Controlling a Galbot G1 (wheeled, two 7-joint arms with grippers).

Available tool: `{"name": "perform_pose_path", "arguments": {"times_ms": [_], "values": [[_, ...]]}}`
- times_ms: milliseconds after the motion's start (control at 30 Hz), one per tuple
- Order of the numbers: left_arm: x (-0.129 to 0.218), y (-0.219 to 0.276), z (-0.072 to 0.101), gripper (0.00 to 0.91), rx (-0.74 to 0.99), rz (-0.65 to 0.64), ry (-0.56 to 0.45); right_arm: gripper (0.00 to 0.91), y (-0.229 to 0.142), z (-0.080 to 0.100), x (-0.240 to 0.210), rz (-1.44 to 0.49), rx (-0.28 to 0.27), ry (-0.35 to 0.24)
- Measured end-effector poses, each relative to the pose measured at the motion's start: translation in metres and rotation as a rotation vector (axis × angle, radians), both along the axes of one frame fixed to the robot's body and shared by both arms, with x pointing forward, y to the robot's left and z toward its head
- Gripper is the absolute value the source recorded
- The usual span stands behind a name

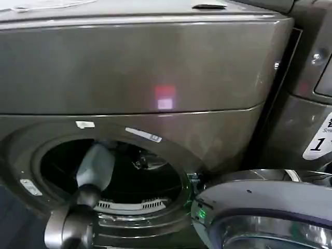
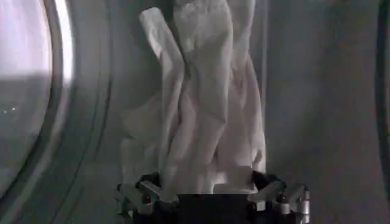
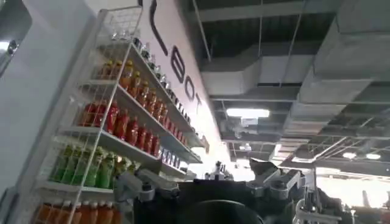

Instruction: Grasp the clothes from the dryer.

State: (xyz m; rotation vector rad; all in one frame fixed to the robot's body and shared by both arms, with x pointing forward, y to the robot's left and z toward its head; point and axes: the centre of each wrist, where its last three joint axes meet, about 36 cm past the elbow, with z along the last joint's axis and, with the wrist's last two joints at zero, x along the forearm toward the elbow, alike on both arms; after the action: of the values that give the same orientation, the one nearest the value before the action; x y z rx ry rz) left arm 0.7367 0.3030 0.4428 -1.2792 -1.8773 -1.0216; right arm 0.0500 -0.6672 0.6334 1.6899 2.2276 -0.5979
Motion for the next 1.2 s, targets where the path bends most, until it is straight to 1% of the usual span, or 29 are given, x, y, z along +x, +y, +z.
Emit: {"name": "perform_pose_path", "arguments": {"times_ms": [33,67,100,167,200,233,600,800,933,1100,1200], "values": [[0.000,0.001,-0.001,0.137,-0.002,0.001,0.006,0.907,0.000,0.000,0.000,0.000,0.000,0.000],[0.000,0.003,-0.001,0.125,-0.005,0.002,0.012,0.907,0.000,0.000,0.000,-0.001,0.000,-0.001],[0.000,0.004,-0.002,0.080,-0.008,0.003,0.017,0.907,0.000,0.000,-0.001,-0.001,-0.001,0.000],[-0.001,0.007,-0.006,0.034,-0.013,0.005,0.024,0.907,0.000,0.001,-0.001,0.000,-0.002,0.002],[-0.001,0.008,-0.007,0.034,-0.013,0.006,0.026,0.907,0.000,0.001,0.000,0.001,-0.003,0.002],[-0.002,0.010,-0.008,0.000,-0.014,0.007,0.027,0.907,0.000,0.002,0.000,0.002,-0.004,0.001],[0.000,0.012,-0.006,0.000,-0.021,0.032,0.025,0.907,-0.004,-0.003,0.000,0.008,0.013,-0.007],[-0.001,0.007,-0.003,0.000,-0.012,0.111,0.002,0.907,-0.004,-0.005,0.001,0.021,0.035,-0.008],[-0.002,0.001,0.003,0.000,-0.034,0.191,-0.084,0.907,-0.002,-0.005,0.005,0.032,0.040,-0.009],[-0.004,-0.014,0.019,0.000,-0.119,0.328,-0.261,0.907,0.001,-0.004,0.008,0.035,0.054,-0.016],[-0.006,-0.022,0.029,0.000,-0.187,0.419,-0.353,0.907,0.002,-0.006,0.009,0.033,0.061,-0.010]]}}
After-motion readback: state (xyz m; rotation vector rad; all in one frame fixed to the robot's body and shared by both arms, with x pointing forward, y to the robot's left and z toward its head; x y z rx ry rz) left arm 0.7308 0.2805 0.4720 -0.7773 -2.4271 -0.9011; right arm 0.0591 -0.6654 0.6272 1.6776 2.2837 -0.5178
